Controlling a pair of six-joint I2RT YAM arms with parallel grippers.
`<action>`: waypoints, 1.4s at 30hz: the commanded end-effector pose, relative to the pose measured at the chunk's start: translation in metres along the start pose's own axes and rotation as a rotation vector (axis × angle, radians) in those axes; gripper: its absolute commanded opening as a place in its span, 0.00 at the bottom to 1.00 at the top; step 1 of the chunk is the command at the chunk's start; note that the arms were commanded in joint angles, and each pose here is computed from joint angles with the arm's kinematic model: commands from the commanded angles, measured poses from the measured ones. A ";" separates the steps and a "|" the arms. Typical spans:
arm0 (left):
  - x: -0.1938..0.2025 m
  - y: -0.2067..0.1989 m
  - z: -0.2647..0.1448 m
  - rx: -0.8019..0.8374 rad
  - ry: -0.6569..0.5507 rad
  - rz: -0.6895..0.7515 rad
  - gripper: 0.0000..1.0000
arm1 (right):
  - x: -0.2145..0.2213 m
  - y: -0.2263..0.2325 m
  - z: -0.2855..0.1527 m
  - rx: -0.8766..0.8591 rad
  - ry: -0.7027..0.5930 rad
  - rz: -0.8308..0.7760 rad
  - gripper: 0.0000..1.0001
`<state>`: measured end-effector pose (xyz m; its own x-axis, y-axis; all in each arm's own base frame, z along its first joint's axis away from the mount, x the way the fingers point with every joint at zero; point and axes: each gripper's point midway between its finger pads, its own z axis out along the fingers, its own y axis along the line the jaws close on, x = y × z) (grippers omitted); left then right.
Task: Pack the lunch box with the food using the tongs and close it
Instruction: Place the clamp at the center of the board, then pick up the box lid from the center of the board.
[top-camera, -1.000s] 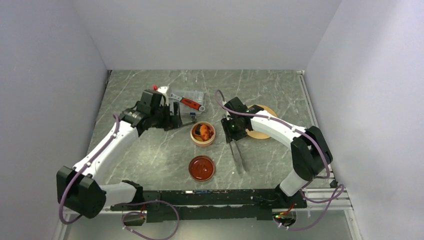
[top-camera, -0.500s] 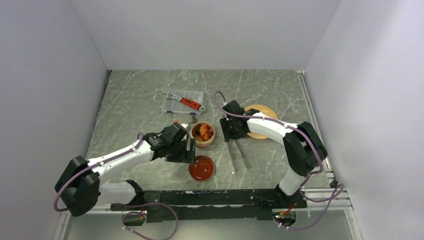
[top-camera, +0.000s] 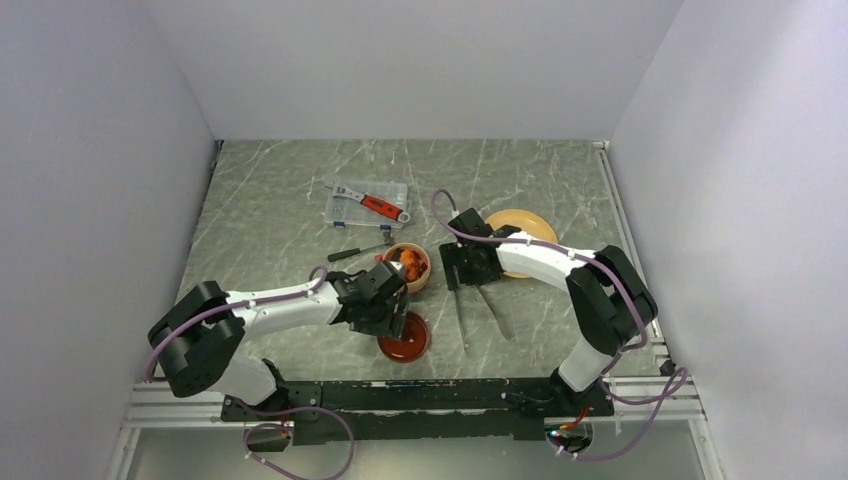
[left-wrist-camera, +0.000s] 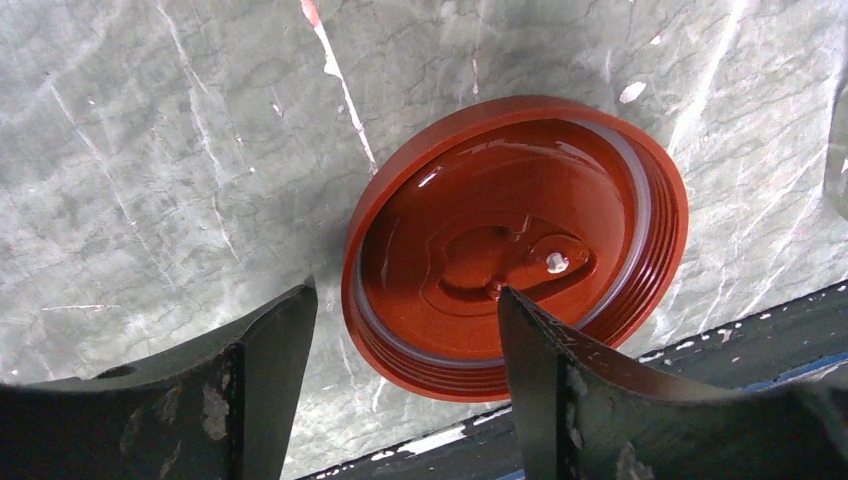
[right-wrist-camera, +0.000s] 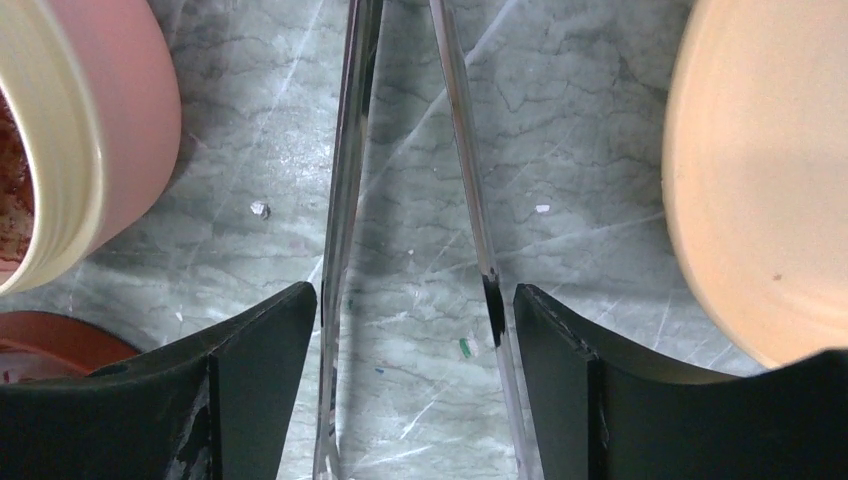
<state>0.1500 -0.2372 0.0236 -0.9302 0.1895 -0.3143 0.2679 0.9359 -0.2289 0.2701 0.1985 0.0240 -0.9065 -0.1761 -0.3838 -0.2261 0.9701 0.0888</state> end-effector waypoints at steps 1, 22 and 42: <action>-0.001 -0.001 0.003 -0.015 -0.025 -0.029 0.71 | -0.018 0.008 -0.019 -0.049 -0.090 0.025 0.78; 0.021 0.024 -0.002 -0.080 -0.016 -0.066 0.15 | -0.033 0.013 -0.090 -0.161 -0.296 0.073 0.71; -0.077 -0.075 -0.120 0.640 -0.193 -0.112 0.00 | -0.030 0.088 -0.262 -0.943 -0.724 0.142 0.80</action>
<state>0.1638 -0.2607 0.1049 -0.9228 -0.0757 -0.3777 0.1689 0.8017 -0.5734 0.1986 0.2375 0.2263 -0.6964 0.2702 -0.6648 -0.4293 0.5855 0.6877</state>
